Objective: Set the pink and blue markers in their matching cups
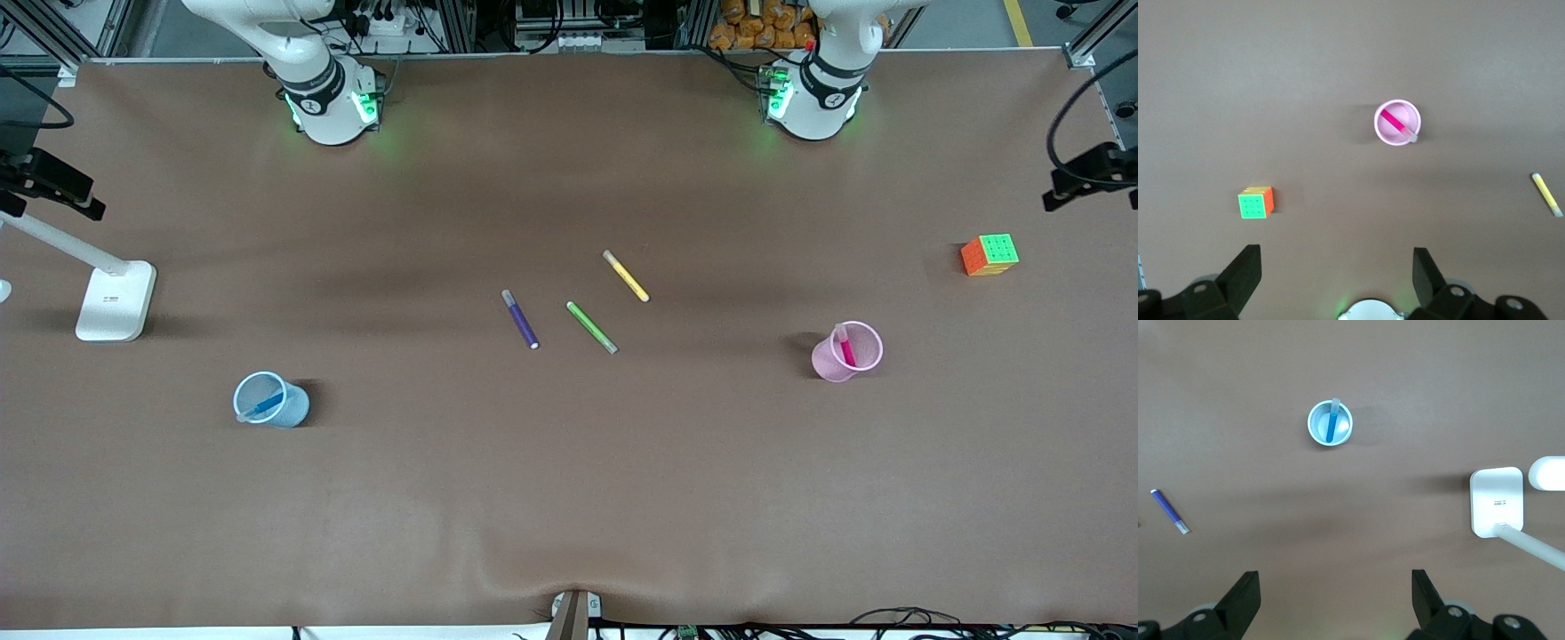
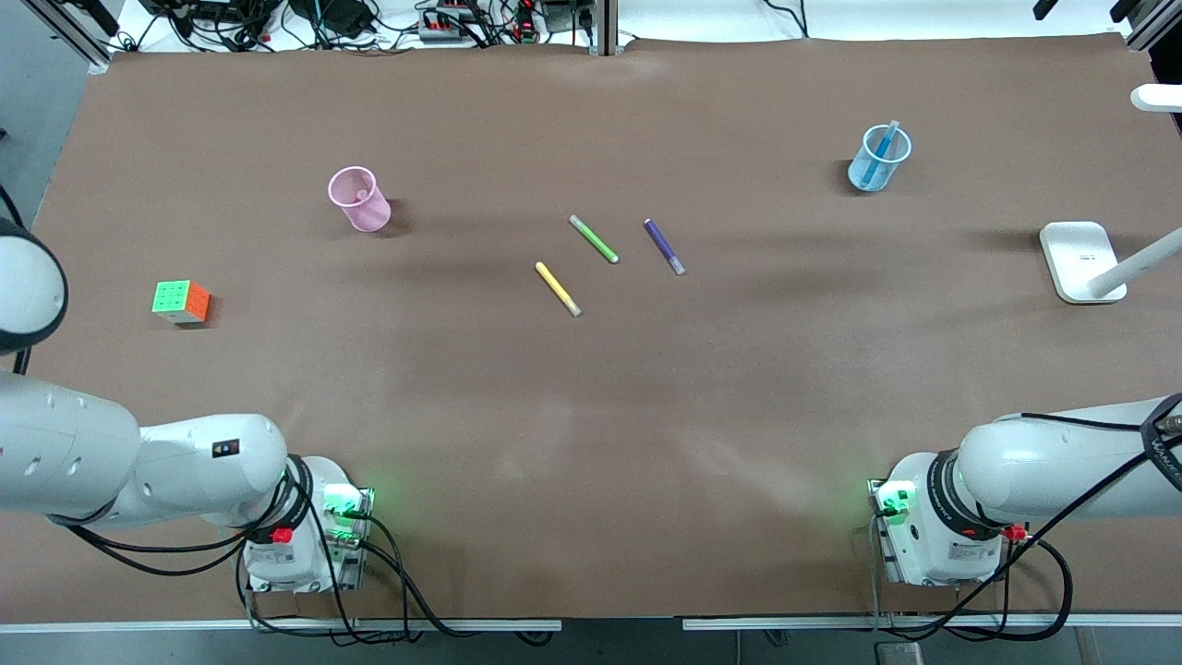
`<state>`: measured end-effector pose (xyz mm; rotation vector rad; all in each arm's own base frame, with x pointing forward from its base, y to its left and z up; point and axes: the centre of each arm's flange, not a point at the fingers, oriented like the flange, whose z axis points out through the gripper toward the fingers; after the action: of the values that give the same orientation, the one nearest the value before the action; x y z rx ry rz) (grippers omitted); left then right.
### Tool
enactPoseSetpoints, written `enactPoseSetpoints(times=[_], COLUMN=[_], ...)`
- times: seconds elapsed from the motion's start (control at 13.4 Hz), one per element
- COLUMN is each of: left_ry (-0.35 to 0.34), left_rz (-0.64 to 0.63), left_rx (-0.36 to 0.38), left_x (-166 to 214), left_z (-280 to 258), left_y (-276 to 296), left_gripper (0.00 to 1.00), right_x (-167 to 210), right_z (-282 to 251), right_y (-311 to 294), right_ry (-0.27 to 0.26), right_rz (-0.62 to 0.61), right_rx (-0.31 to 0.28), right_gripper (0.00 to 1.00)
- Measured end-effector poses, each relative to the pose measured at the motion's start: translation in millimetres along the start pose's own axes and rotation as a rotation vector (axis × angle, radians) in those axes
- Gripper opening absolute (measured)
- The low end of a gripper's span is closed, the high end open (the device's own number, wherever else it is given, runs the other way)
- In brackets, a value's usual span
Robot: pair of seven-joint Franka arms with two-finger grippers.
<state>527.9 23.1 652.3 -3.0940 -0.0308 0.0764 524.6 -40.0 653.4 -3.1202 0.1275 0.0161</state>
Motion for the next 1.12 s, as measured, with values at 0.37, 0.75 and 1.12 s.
enactPoseSetpoints(times=[0.37, 0.75, 1.12], left_ry=[0.017, 0.027, 0.034], left_rz=[-0.025, -0.031, -0.027], left_rx=[0.005, 0.002, 0.001], left_x=[-36.9, -46.7, -39.3], left_z=[2.3, 2.9, 5.3], left_y=[50.1, 44.6, 45.7], left_gripper=[1.00, 1.00, 1.00], right_x=[-0.2, -0.6, -1.6], right_z=[-0.1, 0.3, 1.1], right_y=[-1.4, -1.4, 0.5], right_ry=[-0.001, -0.005, -0.014], right_rz=[-0.035, -0.039, -0.035], right_rx=[0.000, 0.000, 0.000], right_gripper=[1.00, 1.00, 1.00])
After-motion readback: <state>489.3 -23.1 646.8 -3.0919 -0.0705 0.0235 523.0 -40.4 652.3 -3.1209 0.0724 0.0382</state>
